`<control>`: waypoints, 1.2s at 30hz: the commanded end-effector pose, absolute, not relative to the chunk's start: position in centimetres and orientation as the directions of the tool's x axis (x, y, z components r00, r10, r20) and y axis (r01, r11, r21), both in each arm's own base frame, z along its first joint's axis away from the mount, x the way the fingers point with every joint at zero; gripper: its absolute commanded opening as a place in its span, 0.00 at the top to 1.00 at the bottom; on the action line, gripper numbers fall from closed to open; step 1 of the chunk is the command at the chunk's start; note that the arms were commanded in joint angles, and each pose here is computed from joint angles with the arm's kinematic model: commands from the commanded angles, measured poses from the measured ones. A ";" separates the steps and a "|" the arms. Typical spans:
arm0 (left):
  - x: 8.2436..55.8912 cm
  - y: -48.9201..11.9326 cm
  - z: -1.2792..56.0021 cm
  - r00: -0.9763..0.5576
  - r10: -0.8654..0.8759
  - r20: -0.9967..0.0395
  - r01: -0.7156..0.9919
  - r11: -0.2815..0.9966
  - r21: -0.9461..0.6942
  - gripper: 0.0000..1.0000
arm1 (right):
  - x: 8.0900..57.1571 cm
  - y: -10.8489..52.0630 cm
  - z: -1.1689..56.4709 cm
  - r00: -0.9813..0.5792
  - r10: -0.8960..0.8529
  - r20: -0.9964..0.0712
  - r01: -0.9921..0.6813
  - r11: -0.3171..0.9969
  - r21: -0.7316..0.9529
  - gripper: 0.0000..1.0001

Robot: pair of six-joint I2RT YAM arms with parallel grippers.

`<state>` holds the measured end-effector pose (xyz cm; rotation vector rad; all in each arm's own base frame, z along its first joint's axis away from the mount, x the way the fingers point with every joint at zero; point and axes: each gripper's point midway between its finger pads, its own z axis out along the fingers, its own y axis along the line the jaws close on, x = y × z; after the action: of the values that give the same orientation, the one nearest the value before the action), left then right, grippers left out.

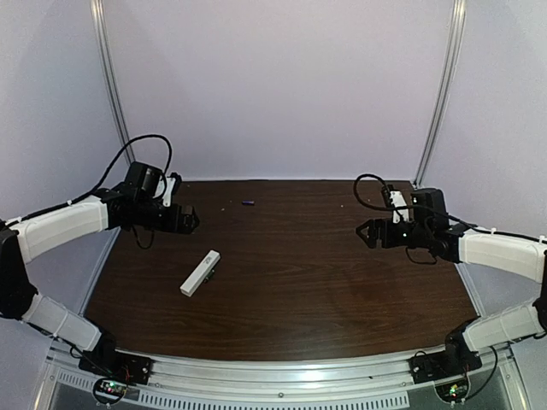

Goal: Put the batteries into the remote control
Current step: Pick up the remote control from the center of the board.

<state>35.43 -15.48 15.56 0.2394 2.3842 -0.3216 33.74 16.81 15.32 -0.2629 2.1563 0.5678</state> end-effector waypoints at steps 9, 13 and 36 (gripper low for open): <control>28.4 -15.0 13.9 -0.814 0.287 -0.505 0.373 0.925 -0.077 0.03 | 33.9 17.1 16.4 -0.611 0.032 -0.791 -0.368 0.873 0.320 0.00; 26.8 -16.0 12.7 -0.835 0.343 -0.430 0.399 0.916 -0.044 0.02 | 34.4 16.8 16.8 -0.622 0.081 -0.779 -0.321 0.881 0.348 0.00; 25.4 -16.8 5.9 -0.881 0.433 -0.190 0.439 0.898 0.008 0.42 | 34.1 18.0 17.0 -0.618 0.024 -0.786 -0.403 0.849 0.342 0.00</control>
<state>24.95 -16.23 5.97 0.6479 2.8826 -0.0462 33.85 17.41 15.97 -0.2490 2.1920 0.6092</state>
